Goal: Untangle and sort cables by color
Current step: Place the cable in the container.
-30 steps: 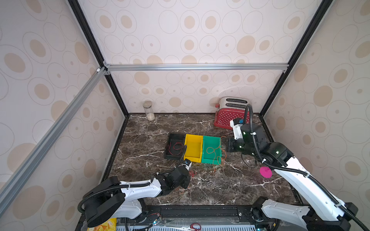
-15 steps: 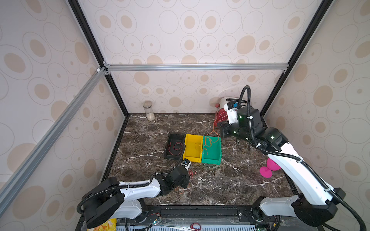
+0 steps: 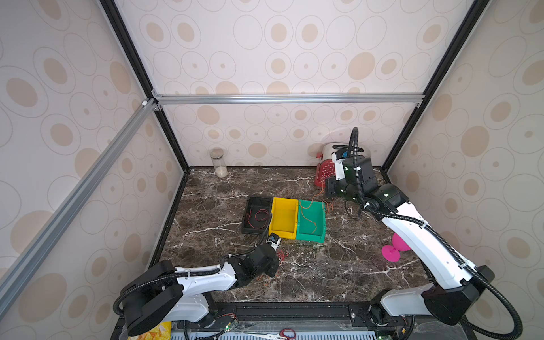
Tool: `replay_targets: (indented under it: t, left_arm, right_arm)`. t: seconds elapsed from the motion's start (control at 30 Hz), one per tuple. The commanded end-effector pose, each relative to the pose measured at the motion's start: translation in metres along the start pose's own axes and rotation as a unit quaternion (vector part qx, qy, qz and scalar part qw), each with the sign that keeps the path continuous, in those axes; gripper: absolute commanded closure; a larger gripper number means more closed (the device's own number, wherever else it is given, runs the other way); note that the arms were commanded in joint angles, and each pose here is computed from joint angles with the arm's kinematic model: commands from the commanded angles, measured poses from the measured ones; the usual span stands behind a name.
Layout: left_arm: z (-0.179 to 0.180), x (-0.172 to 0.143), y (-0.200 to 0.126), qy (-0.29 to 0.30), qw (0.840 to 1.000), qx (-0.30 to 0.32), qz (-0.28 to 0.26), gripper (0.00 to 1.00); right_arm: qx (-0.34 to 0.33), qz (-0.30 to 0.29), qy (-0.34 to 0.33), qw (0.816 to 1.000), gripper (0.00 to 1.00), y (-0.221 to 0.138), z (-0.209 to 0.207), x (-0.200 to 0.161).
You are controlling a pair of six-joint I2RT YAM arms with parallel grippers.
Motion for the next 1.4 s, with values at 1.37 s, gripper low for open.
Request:
replay_targets:
  t: [1.37]
  left_arm:
    - [0.002,-0.007,0.004,-0.015,1.000,-0.001,0.009,0.84]
  right_arm:
    - [-0.065,0.107,0.125,0.984,1.00,0.088,-0.068,-0.125]
Point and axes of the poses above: each gripper's point midway between its finger pads, its own y axis out along the fingers, its own z axis along the line the jaws close on, x = y × z, the point moved 2 cm from there along -y, back along the fingers, and after that the axes turned 6 degrees about y, right-handed, at the moved point
